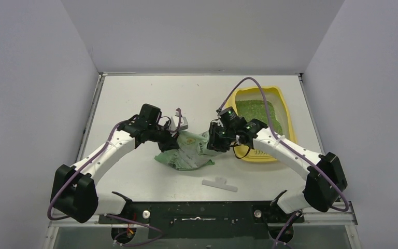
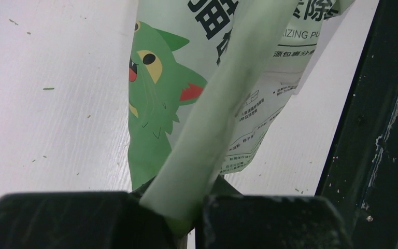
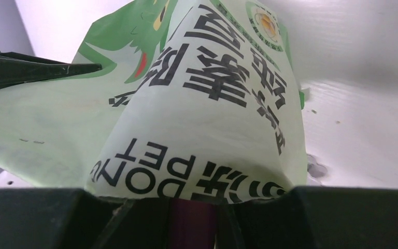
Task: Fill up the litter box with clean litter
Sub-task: 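Scoop the cat litter from the cat litter bag.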
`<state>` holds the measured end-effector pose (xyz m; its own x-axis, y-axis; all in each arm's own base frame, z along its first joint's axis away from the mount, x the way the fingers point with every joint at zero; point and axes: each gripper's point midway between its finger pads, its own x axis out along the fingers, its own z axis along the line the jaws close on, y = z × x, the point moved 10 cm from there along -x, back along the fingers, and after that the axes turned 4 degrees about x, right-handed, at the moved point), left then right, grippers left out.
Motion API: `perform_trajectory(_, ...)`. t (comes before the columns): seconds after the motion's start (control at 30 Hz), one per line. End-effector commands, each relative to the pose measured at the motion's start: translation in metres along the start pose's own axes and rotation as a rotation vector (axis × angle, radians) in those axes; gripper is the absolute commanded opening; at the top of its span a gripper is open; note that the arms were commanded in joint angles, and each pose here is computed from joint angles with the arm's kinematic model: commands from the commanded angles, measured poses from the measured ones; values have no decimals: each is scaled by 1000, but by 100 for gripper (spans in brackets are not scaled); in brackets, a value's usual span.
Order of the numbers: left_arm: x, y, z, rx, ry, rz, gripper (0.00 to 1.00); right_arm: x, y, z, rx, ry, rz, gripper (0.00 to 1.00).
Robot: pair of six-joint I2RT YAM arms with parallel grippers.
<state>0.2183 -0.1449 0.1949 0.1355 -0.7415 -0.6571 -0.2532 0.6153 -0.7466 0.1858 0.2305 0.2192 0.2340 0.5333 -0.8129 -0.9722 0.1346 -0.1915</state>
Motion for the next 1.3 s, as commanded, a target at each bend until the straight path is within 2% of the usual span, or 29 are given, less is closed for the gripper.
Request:
perform_trajectory(0.0, 7, -26, -12, 83, 115, -161, 0, 44, -5, 17, 60, -240, -36, 0)
perform_trajectory(0.2, 6, -28, -16, 77, 122, -175, 0, 52, -13, 12, 174, -433, -163, 0)
perform_trajectory(0.33, 3, -31, -20, 83, 126, -199, 0, 52, -13, 14, 194, -528, -200, 0)
perform_trajectory(0.5, 2, -32, -20, 88, 119, -218, 0, 62, -11, 12, 203, -513, -167, 0)
perform_trajectory(0.67, 0, -34, -19, 96, 107, -215, 0, 49, -10, 18, 202, -690, -160, 0)
perform_trajectory(0.87, -3, -46, -20, 133, 129, -277, 0, 42, -11, 21, 189, -682, -155, 0)
perform_trajectory(1.07, -9, -55, -19, 135, 107, -306, 0, 37, -17, 32, 197, -907, -193, 0)
perform_trajectory(1.27, -14, -42, -15, 105, 46, -280, 0, 14, -18, 41, 79, -836, -233, 0)
